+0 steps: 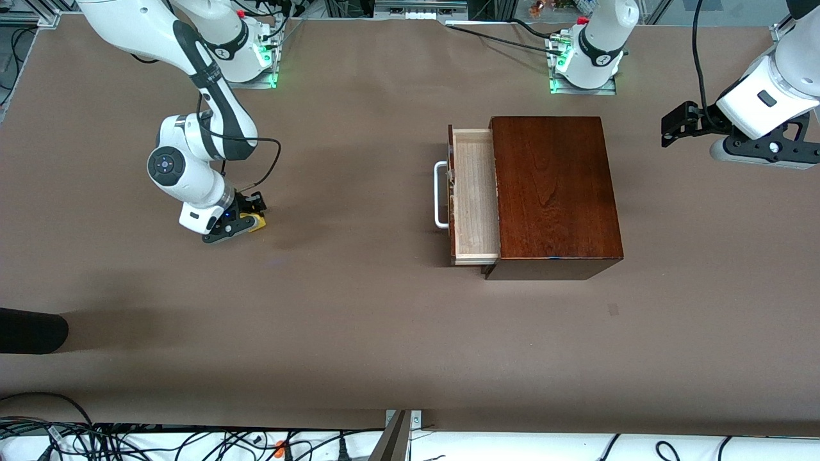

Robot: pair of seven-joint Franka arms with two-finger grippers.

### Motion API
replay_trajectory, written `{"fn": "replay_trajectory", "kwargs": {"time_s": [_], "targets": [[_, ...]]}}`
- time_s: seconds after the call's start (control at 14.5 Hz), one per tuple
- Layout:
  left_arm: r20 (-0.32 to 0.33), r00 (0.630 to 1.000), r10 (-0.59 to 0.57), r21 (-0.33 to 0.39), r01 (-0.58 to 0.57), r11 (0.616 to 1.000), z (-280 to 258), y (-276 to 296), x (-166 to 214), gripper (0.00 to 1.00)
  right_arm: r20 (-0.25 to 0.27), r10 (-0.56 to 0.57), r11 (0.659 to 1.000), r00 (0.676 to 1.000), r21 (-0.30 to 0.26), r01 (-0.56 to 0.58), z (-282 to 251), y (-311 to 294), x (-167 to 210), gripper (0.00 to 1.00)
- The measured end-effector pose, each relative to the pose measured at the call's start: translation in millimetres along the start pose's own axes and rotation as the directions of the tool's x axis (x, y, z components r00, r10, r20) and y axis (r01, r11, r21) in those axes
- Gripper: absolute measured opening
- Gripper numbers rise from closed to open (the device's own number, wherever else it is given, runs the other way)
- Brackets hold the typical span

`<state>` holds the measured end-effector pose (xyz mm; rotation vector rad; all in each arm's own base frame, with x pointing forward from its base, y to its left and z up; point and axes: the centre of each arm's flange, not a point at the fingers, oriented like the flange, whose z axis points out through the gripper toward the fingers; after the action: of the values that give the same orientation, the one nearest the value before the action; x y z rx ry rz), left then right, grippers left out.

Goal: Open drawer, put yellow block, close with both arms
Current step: 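Grasp the yellow cube with the right gripper and lift it, then carry the yellow cube over the open drawer with the right gripper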

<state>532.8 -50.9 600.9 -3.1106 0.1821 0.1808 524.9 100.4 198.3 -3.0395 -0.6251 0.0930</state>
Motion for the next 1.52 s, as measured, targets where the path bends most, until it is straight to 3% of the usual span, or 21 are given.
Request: {"fn": "replay_trajectory", "kwargs": {"time_s": [0.28, 0.55, 1.04, 1.38, 1.52], "targets": [[0.0, 1.0, 0.0, 0.0, 0.0, 1.0, 0.0, 0.0, 0.0, 1.0, -0.044, -0.126, 0.992, 0.991, -0.007, 0.126, -15.5, -12.0, 13.2, 0.56], [0.001, 1.0, 0.0, 0.0, 0.0, 1.0, 0.0, 0.0, -0.1, 1.0, -0.106, -0.276, 0.961, 0.955, -0.021, 0.275, -53.8, -40.6, 45.6, 0.56], [0.001, 1.0, 0.001, 0.0, -0.001, 1.0, 0.1, 0.5, -0.2, 1.0, -0.096, -0.434, 0.9, 0.896, 0.005, 0.437, -168.6, -129.9, 110.8, 0.56], [0.006, 1.0, 0.002, 0.0, -0.002, 1.0, 0.4, 1.0, -0.6, 1.0, -0.078, -0.605, 0.796, 0.793, -0.025, 0.605, -206.8, -245.0, 121.7, 0.56], [0.006, 1.0, 0.002, 0.0, -0.002, 1.0, 0.4, 0.9, -0.6, 1.0, -0.094, -0.638, 0.769, 0.764, -0.031, 0.638, -214.6, -282.3, 126.8, 0.56]]}}
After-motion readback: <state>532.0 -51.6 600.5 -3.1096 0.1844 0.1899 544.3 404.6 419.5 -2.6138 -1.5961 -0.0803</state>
